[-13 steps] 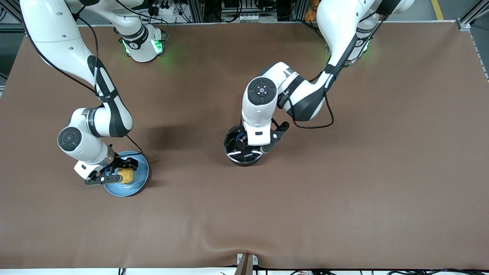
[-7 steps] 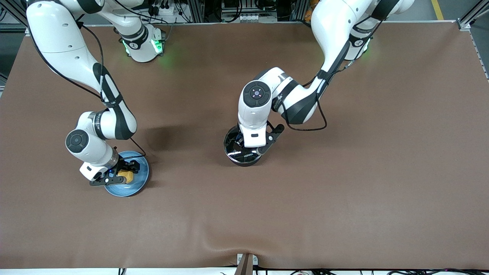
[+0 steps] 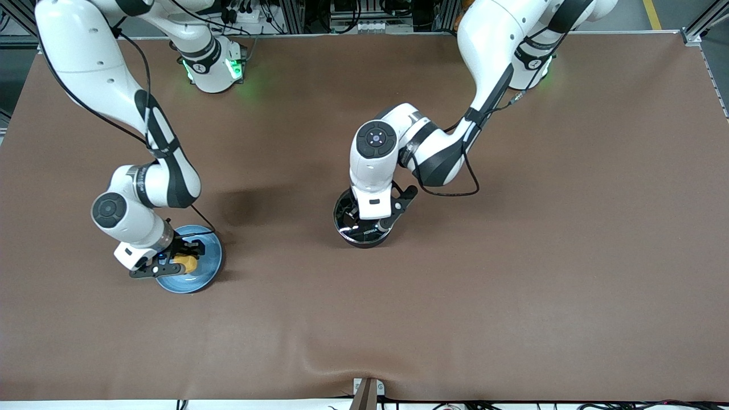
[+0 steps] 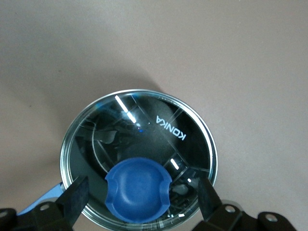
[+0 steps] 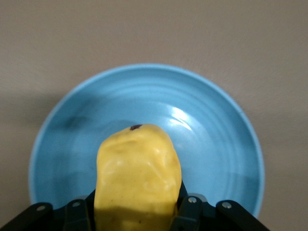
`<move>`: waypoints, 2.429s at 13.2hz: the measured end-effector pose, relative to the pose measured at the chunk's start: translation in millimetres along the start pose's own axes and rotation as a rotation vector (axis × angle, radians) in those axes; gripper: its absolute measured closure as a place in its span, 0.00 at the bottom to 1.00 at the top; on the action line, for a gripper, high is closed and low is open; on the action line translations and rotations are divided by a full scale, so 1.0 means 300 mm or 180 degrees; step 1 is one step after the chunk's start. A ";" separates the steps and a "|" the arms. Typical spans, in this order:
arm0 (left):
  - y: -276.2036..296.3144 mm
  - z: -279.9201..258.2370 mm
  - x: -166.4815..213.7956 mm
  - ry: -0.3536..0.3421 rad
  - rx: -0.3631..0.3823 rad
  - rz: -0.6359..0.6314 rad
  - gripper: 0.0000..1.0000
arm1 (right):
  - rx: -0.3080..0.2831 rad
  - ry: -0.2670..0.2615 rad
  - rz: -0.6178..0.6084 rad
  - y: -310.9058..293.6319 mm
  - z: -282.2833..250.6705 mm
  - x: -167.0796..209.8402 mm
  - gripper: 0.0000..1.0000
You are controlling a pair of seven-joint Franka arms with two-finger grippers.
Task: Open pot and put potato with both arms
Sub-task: 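Lift the potato with the right gripper while the left gripper holds the lid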
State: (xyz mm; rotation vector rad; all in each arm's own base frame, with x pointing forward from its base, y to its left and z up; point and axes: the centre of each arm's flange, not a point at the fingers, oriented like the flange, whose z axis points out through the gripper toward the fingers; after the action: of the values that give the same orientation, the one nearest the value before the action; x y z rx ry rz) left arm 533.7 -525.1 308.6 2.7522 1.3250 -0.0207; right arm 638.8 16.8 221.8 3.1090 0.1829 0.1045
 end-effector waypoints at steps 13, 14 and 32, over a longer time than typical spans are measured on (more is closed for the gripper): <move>-0.010 0.062 -0.041 0.0087 0.0053 0.0100 0.00 | 0.0217 -0.0117 -0.0014 -0.005 -1.151 -0.200 0.46; -0.011 0.062 -0.045 0.0087 0.0053 0.0105 0.01 | 0.0218 -0.0103 -0.0009 -0.007 -1.191 -0.203 0.46; -0.005 0.050 -0.041 0.0092 0.0031 0.0298 0.40 | 0.0218 -0.0126 0.0015 -0.004 -1.205 -0.199 0.46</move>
State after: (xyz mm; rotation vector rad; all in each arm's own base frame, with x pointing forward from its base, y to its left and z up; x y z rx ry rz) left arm 525.1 -535.1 294.3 2.8299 1.2041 0.0191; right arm 555.0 18.7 578.4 3.1768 0.1818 0.0377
